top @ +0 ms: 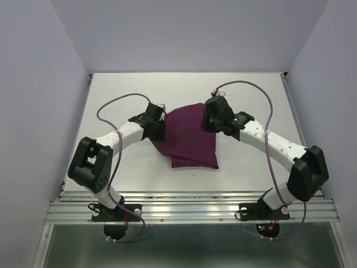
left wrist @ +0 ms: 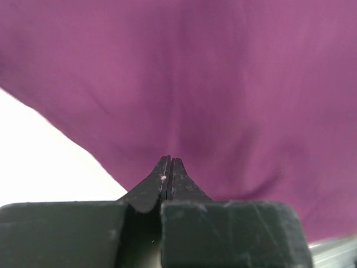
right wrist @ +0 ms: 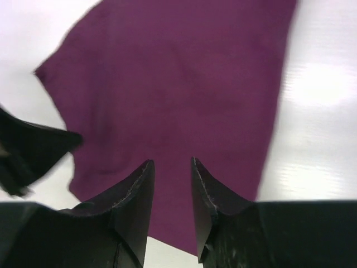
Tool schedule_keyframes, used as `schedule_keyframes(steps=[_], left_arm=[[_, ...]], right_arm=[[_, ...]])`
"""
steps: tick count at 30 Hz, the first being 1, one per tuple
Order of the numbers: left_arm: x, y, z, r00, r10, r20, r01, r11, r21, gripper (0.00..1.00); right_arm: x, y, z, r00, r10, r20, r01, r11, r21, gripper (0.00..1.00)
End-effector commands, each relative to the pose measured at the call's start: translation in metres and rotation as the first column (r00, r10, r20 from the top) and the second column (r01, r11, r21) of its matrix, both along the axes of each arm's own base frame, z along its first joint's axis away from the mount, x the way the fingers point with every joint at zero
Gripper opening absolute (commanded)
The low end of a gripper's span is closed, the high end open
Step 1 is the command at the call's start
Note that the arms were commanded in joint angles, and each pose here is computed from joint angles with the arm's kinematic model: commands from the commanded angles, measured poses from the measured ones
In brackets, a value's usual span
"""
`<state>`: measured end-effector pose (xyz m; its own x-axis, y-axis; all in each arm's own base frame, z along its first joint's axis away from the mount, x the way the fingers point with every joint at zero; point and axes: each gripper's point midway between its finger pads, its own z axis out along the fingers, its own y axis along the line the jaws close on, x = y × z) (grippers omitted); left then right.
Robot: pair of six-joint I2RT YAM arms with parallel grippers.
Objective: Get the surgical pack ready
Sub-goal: Pack the surgical kit at the center of the board.
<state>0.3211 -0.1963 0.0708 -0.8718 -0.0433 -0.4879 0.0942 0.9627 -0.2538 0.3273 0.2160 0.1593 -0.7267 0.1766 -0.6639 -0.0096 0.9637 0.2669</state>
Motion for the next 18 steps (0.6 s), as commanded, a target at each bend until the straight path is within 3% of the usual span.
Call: schedule_keyframes(steps=[1, 6, 18], left_arm=[[-0.037, -0.024, 0.001, 0.995, -0.093, -0.044, 0.084, 0.980, -0.182, 0.00], [-0.065, -0.033, -0.006, 0.990, -0.121, -0.070, 0.098, 0.958, -0.268, 0.00], [-0.082, -0.030, -0.063, 0.979, -0.126, -0.161, 0.088, 0.970, -0.227, 0.00]], right_arm=[[0.011, 0.048, 0.008, 0.998, 0.059, 0.022, -0.059, 0.998, 0.010, 0.38], [0.010, 0.096, -0.007, 0.989, 0.148, -0.004, -0.147, 0.989, 0.017, 0.42], [0.023, 0.140, -0.049, 0.980, 0.185, -0.071, -0.188, 0.981, -0.038, 0.59]])
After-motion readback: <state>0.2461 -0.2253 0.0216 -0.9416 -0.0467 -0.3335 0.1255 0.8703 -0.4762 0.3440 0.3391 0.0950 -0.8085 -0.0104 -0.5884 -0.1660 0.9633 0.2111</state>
